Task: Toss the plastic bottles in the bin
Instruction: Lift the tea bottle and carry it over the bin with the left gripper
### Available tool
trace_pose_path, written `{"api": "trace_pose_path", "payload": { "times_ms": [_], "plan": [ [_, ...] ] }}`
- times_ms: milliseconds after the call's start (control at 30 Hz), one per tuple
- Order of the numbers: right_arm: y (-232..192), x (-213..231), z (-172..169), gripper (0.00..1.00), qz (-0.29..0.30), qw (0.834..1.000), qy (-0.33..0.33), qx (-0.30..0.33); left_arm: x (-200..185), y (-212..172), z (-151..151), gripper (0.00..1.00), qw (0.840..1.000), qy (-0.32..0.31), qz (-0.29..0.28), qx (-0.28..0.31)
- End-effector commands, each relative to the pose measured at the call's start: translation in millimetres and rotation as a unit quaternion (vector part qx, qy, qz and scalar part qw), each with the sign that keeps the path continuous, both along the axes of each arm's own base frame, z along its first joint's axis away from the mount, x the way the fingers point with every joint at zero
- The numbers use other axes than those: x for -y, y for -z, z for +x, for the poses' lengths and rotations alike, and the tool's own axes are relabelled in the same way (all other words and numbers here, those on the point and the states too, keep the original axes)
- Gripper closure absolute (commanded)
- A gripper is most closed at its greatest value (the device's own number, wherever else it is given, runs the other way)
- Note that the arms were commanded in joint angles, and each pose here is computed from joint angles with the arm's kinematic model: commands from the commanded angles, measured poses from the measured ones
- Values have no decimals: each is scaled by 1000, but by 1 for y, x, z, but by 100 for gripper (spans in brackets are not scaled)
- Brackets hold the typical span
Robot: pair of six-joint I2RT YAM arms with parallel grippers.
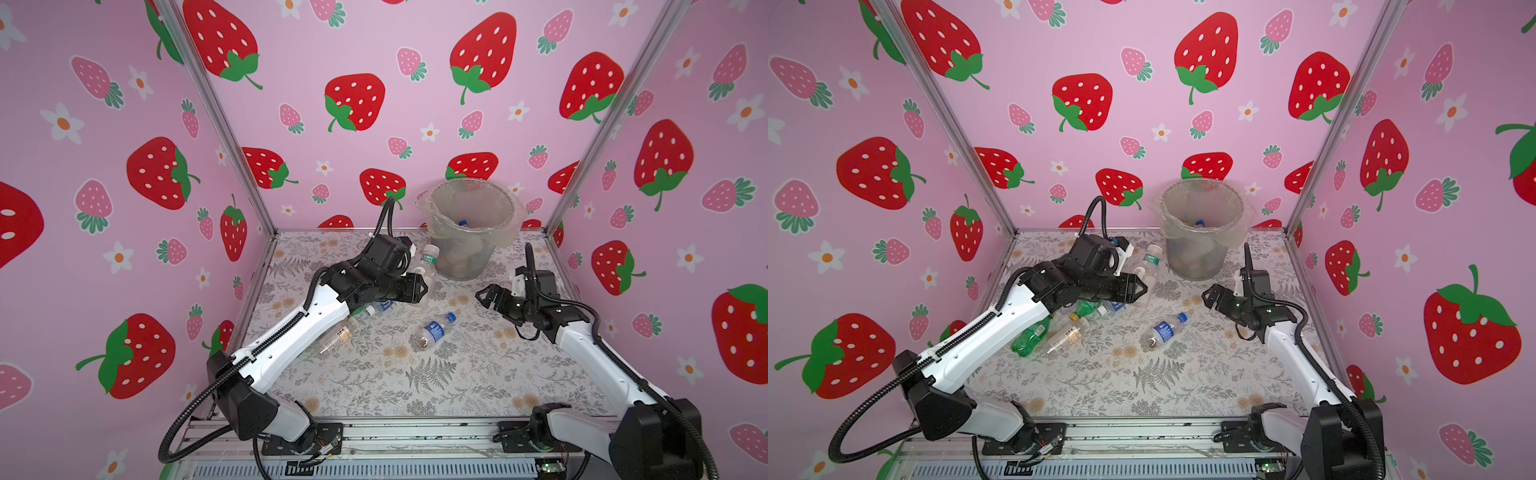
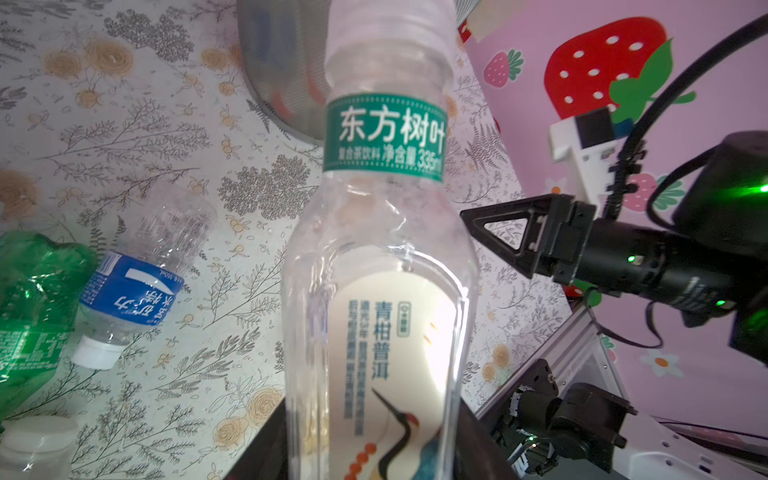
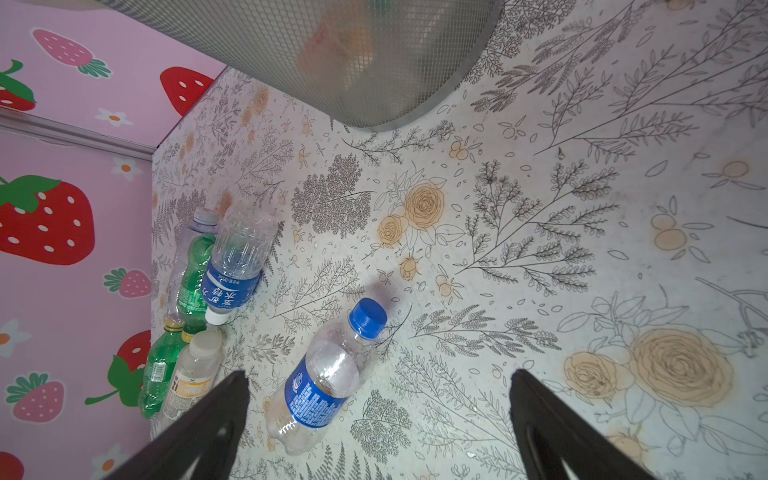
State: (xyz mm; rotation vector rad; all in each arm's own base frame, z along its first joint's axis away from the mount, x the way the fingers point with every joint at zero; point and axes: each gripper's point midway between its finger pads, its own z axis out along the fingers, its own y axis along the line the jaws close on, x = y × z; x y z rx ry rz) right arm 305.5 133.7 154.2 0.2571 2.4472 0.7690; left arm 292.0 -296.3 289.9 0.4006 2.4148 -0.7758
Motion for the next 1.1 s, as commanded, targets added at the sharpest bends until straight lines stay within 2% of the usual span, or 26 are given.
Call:
{"api": "trace_pose_path", "payload": {
  "times_ms": [0, 533, 867, 1067],
  "plan": [
    [2, 2, -5, 1, -7, 1000, -2, 2, 13, -37, 11, 57, 998, 10, -49, 30],
    [10, 2, -5, 1, -16, 1000, -8, -5, 40, -114, 72, 57, 983, 0, -154, 98],
    [12, 4, -3, 1, -25, 1000, -5, -11, 86, -125, 107, 60, 967, 20, -249, 59],
    [12, 5, -1, 1, -27, 1000, -2, -10, 88, -123, 106, 65, 967, 27, -250, 51]
  ]
}}
